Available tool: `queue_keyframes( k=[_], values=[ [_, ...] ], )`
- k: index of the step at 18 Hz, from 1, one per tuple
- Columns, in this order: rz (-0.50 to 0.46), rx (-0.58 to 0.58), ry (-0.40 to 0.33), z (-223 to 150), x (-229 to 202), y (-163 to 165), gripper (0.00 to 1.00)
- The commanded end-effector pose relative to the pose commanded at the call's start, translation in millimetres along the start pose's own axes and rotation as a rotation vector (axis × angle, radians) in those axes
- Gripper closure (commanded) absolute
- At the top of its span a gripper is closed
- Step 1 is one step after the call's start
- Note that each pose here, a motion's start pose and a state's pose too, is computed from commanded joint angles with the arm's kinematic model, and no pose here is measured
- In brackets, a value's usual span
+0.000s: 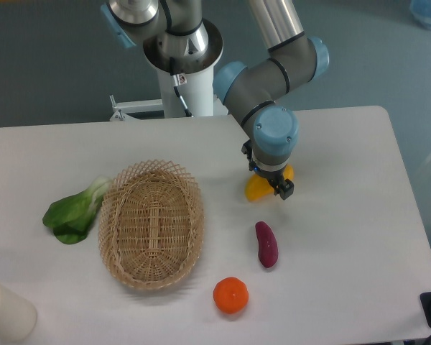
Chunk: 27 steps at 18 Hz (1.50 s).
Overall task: Pick up the mango from the table
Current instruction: 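Lower the gripper around the mango and close on it, then hold the mango firmly in the closed gripper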
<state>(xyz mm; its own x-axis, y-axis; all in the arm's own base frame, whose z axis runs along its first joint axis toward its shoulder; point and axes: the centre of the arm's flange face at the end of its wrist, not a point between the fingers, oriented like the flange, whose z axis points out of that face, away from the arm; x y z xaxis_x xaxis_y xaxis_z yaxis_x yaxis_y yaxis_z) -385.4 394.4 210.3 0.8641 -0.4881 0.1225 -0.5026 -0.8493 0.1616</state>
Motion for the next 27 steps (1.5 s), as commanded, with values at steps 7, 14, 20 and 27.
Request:
queue_keyframes(
  k=[7,14,20,27],
  values=[
    [-0.002,0.002,-0.032,17.1,6.3,-2.2,0.00],
    [0.003,-0.010,-0.040,20.0,7.1,-4.7,0.42],
    [0.005,-0.009,-0.056,12.0,2.7,-3.8,0.57],
    [-0.001,0.004,-0.086,-7.5,-8.7,2.5,0.60]
  ],
)
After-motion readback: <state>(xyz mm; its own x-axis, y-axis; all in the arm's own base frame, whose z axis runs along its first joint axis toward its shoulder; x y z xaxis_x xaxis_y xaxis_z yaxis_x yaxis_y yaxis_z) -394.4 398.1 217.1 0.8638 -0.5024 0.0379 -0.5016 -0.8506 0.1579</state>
